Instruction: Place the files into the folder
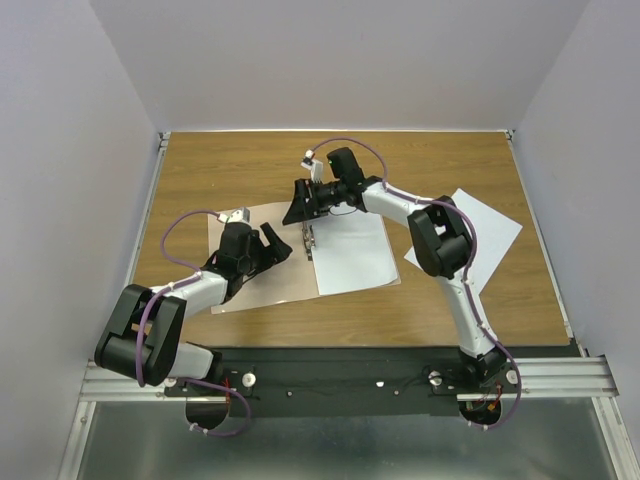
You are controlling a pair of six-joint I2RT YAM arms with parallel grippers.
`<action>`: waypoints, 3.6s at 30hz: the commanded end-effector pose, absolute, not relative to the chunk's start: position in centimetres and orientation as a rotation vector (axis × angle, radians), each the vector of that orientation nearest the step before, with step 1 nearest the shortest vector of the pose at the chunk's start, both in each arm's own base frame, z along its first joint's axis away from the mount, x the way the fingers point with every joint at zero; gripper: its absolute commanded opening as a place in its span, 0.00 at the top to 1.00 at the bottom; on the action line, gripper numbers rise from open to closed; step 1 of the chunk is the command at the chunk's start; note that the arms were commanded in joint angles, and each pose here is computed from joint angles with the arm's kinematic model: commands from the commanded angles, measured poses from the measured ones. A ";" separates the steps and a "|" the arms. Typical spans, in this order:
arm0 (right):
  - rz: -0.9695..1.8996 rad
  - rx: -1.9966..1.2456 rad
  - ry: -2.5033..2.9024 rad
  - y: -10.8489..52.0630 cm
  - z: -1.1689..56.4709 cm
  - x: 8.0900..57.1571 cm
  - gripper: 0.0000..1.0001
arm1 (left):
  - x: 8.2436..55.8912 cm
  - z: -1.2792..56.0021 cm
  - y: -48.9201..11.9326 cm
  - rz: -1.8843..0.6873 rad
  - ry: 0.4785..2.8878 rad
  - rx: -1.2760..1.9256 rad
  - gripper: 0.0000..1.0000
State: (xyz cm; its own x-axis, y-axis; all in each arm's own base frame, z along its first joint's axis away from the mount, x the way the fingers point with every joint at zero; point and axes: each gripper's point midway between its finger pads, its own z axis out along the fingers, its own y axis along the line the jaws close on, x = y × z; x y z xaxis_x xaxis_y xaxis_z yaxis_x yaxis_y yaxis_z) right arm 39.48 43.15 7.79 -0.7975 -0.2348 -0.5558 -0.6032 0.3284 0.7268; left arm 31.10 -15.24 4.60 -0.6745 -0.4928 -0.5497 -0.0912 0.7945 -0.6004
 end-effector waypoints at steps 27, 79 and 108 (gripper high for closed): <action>1.483 -0.865 2.220 42.9 11.1 33.5 0.00 | 29.4 2.5 -14.8 -0.680 2.334 -0.469 0.09; 0.694 -0.110 2.222 28.5 16.1 34.1 0.00 | 38.2 2.5 -20.6 -0.457 2.444 -0.410 0.62; 0.874 -0.279 2.286 31.2 14.9 31.7 0.01 | 36.6 0.0 -20.8 -0.415 2.527 -0.346 0.88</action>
State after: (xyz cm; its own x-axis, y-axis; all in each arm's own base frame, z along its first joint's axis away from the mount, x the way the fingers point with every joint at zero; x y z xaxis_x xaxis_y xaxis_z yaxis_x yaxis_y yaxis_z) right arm 33.52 29.32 16.48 -0.6994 0.1169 -0.7051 -0.3369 0.8161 0.4695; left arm 38.46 -21.44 2.66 -0.7679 -0.3622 -0.5284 -0.1281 0.8950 -0.4272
